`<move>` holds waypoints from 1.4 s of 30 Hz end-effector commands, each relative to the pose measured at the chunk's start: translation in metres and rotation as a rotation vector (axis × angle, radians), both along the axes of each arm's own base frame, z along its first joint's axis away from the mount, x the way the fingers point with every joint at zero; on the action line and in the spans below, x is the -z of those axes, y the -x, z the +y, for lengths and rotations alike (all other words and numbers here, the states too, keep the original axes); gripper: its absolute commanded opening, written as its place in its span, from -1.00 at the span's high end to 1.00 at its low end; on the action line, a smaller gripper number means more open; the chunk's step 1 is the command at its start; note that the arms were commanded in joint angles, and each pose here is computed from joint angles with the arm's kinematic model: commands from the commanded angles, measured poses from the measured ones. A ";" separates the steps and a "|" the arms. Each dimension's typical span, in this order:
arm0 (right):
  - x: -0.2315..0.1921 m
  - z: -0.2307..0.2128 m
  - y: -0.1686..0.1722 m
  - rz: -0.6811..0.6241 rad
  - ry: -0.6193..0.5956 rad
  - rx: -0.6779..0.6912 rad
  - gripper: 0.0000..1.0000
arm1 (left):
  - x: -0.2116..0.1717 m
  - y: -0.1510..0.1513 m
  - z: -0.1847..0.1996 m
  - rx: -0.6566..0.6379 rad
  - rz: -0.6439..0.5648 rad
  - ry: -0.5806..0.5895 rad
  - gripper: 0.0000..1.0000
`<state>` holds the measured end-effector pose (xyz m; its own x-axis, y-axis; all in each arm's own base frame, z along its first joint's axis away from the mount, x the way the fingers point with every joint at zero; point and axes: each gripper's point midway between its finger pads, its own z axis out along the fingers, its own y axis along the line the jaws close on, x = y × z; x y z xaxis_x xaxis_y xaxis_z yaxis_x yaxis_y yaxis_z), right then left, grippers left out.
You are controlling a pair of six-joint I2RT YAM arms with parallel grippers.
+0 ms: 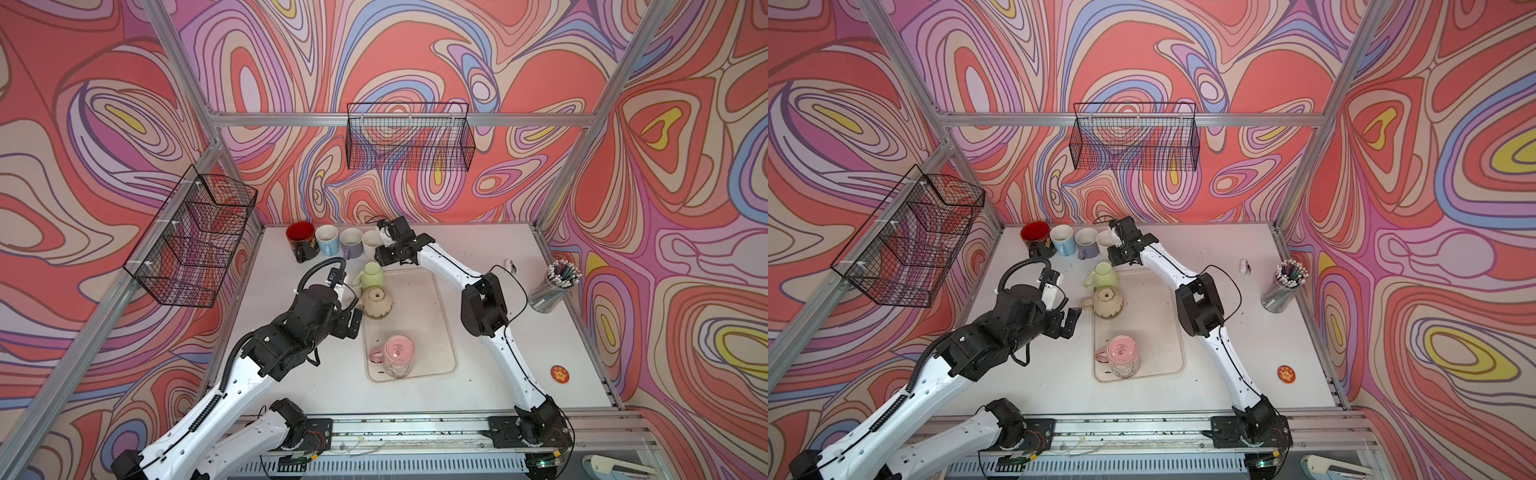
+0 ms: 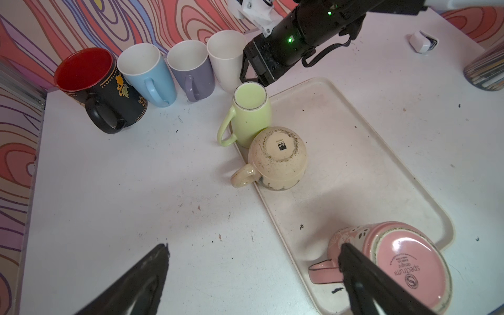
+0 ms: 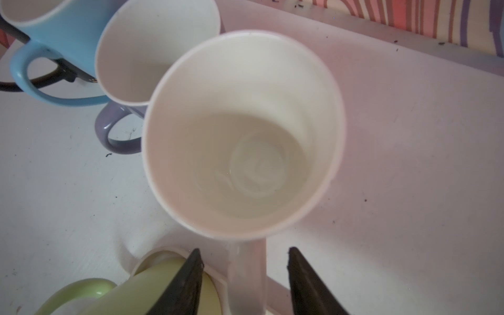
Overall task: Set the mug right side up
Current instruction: 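Lower the white mug onto the table with the right gripper, then open and withdraw the right gripper while the left gripper moves toward the cream mug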
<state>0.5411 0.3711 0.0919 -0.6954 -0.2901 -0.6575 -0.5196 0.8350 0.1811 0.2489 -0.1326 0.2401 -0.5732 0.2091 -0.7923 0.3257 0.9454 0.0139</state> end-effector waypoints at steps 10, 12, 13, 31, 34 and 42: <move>-0.103 -0.010 0.025 -0.154 -0.089 -0.030 -0.38 | 0.014 -0.012 -0.001 -0.021 0.086 -0.107 -0.61; -0.111 -0.015 0.032 -0.165 -0.097 -0.028 -0.39 | 0.017 -0.016 -0.001 -0.025 0.115 -0.125 -0.47; -0.116 -0.017 0.036 -0.170 -0.102 -0.027 -0.39 | 0.020 -0.018 -0.001 -0.030 0.131 -0.131 -0.39; -0.138 -0.098 0.155 -0.197 -0.255 0.089 -0.41 | 0.083 -0.075 -0.025 -0.055 0.433 -0.126 0.46; -0.134 -0.108 0.177 -0.168 -0.271 0.090 -0.41 | 0.095 -0.087 -0.026 -0.072 0.470 -0.160 0.49; -0.140 -0.136 0.218 -0.195 -0.290 0.098 -0.43 | 0.119 -0.101 -0.035 -0.095 0.538 -0.172 0.56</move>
<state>0.3284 0.2388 0.2216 -0.5864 -0.0323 -0.8093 -0.4867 0.8128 0.3202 0.3515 -0.1678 0.1215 -0.8936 0.2537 -0.3702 0.2595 0.9651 0.0350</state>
